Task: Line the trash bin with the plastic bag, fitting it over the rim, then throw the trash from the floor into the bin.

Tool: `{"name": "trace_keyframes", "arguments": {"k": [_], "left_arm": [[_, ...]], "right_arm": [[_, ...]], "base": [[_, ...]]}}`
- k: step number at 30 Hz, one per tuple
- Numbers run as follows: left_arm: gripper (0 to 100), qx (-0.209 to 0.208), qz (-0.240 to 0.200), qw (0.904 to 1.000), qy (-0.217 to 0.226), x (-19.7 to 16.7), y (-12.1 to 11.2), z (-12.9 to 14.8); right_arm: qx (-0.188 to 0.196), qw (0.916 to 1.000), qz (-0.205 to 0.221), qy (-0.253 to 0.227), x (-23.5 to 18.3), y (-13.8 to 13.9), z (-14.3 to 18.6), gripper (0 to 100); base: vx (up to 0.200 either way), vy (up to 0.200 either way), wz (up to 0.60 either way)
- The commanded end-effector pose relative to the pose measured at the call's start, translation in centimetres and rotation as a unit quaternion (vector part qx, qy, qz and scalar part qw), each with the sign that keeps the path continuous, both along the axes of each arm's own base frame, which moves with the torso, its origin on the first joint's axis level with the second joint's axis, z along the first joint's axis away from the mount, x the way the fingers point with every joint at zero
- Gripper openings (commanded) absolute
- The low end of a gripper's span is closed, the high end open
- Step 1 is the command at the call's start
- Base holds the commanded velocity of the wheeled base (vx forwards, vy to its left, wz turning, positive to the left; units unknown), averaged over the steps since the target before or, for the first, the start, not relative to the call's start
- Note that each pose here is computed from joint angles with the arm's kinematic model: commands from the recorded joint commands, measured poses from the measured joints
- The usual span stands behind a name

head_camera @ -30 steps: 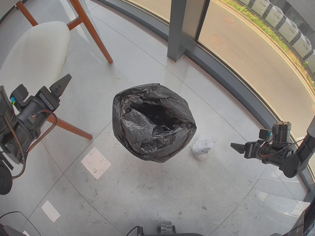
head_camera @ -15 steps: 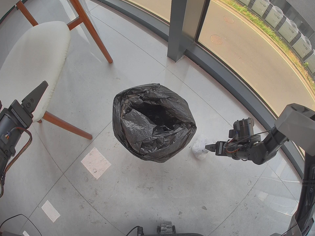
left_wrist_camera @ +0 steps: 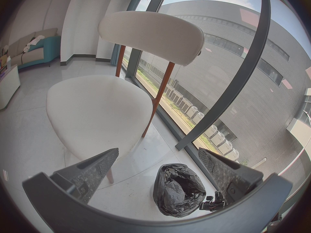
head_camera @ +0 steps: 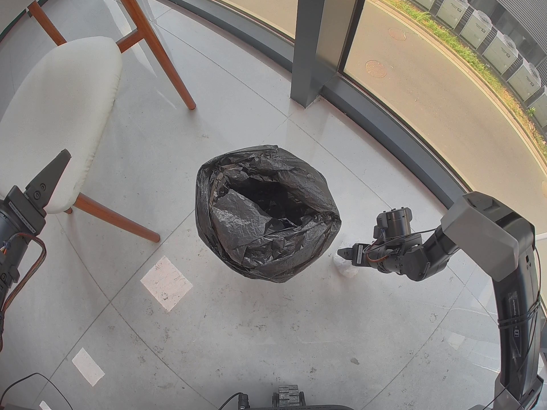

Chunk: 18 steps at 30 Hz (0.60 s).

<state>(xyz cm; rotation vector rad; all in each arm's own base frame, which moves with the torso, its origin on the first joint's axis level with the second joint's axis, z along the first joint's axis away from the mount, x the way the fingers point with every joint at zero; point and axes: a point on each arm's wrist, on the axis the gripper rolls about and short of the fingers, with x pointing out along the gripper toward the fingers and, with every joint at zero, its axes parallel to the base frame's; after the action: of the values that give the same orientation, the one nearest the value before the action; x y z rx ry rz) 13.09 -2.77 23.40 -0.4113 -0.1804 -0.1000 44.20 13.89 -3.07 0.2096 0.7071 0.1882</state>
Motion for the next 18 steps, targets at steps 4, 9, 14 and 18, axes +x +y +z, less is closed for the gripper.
{"name": "trace_keyframes", "arguments": {"k": [4, 9, 14, 18], "left_arm": [[100, 0.002, 0.012, 0.9999, 0.005, 0.0, 0.4, -0.4], [100, 0.008, 0.014, 0.9997, 0.019, -0.1, 0.4, -1.1], [100, 0.026, 0.018, 0.9991, 0.028, -0.2, 0.5, -1.8], [100, 0.027, 0.035, 0.9986, 0.029, -0.1, 0.9, -1.8]], "right_arm": [[-0.012, 0.9998, -0.008, 0.011, 1.6, 0.1, -3.3, 0], [-0.008, 0.9999, -0.015, 0.002, 1.8, -0.7, -0.7, 0], [0.010, 0.9975, -0.016, -0.069, 0.6, -2.2, 8.5, 0], [0.031, 0.9953, 0.002, -0.092, -3.1, -3.4, 17.4, 0]], "base": [[0.000, 0.000, 0.00], [0.000, 0.000, 0.00], [0.000, 0.000, 0.00], [0.000, 0.000, 0.00]]}}
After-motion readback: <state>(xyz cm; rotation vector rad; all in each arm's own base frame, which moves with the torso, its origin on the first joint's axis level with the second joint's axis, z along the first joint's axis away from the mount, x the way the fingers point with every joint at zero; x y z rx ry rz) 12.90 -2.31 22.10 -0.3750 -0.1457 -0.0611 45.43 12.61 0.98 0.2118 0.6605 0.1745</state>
